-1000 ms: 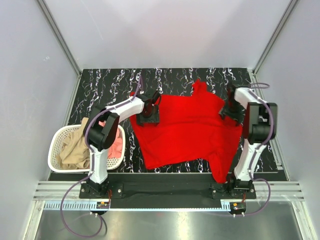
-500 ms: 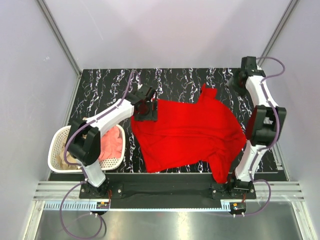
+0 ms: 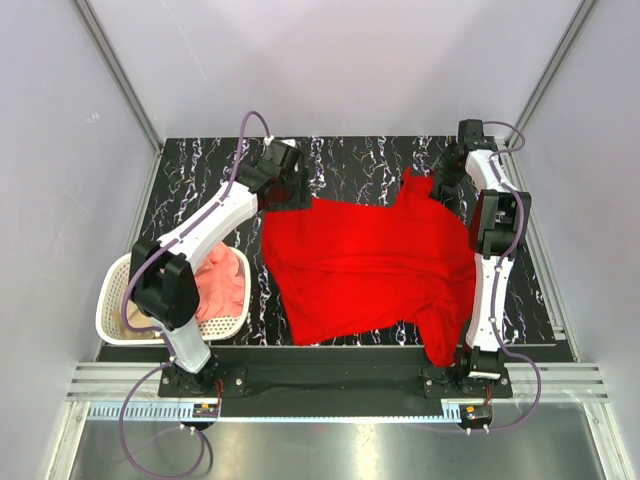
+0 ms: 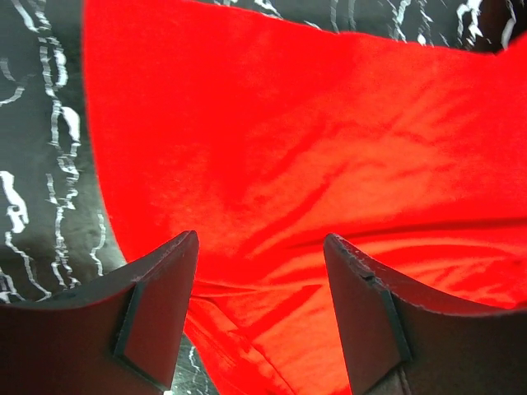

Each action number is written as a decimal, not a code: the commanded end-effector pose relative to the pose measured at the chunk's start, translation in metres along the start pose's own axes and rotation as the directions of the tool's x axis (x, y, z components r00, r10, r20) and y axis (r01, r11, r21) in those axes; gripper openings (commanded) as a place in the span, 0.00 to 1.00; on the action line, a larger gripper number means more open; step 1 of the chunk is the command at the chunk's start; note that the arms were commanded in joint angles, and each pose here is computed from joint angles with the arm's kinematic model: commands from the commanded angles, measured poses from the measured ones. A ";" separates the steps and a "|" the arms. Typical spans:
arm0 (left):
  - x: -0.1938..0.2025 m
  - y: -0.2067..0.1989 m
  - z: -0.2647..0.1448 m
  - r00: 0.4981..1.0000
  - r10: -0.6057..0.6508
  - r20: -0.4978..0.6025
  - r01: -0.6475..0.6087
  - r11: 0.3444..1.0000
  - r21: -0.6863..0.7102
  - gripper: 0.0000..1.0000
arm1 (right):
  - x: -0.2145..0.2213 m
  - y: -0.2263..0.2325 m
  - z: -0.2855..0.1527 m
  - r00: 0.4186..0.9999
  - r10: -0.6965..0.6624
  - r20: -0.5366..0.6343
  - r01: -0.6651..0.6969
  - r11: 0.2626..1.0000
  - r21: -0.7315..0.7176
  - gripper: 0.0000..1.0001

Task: Fold and stack the t-shirts
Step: Flatten the tshirt out

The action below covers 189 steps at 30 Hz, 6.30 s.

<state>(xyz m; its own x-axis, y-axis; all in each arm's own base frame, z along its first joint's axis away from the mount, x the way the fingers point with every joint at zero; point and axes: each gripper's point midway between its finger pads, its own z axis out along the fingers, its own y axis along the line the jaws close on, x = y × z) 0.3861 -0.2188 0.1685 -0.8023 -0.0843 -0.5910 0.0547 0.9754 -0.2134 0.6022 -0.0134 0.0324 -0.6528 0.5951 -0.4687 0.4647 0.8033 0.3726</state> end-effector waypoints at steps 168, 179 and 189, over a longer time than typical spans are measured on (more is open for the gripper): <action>-0.065 0.086 0.154 0.997 -0.075 0.023 0.077 0.994 -0.075 0.65 | -0.024 0.026 0.010 0.974 -0.223 0.023 0.225 0.969 -0.103 0.00; -0.058 0.081 0.166 0.997 -0.076 -0.019 0.075 0.996 -0.049 0.63 | -0.024 0.024 0.007 0.972 -0.233 0.023 0.234 0.967 -0.101 0.00; -0.039 0.082 0.183 0.990 -0.123 -0.072 0.119 0.992 -0.051 0.54 | -0.028 0.028 0.002 0.971 -0.237 0.037 0.239 0.965 -0.110 0.00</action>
<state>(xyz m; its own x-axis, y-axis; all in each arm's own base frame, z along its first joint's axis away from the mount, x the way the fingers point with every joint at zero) 0.5241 -0.1658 0.0289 -0.8485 -0.1737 -0.4999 -0.0692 0.9729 -0.2205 0.6357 -0.0048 0.0218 -0.7373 0.4095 -0.5372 0.2557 0.9053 0.3392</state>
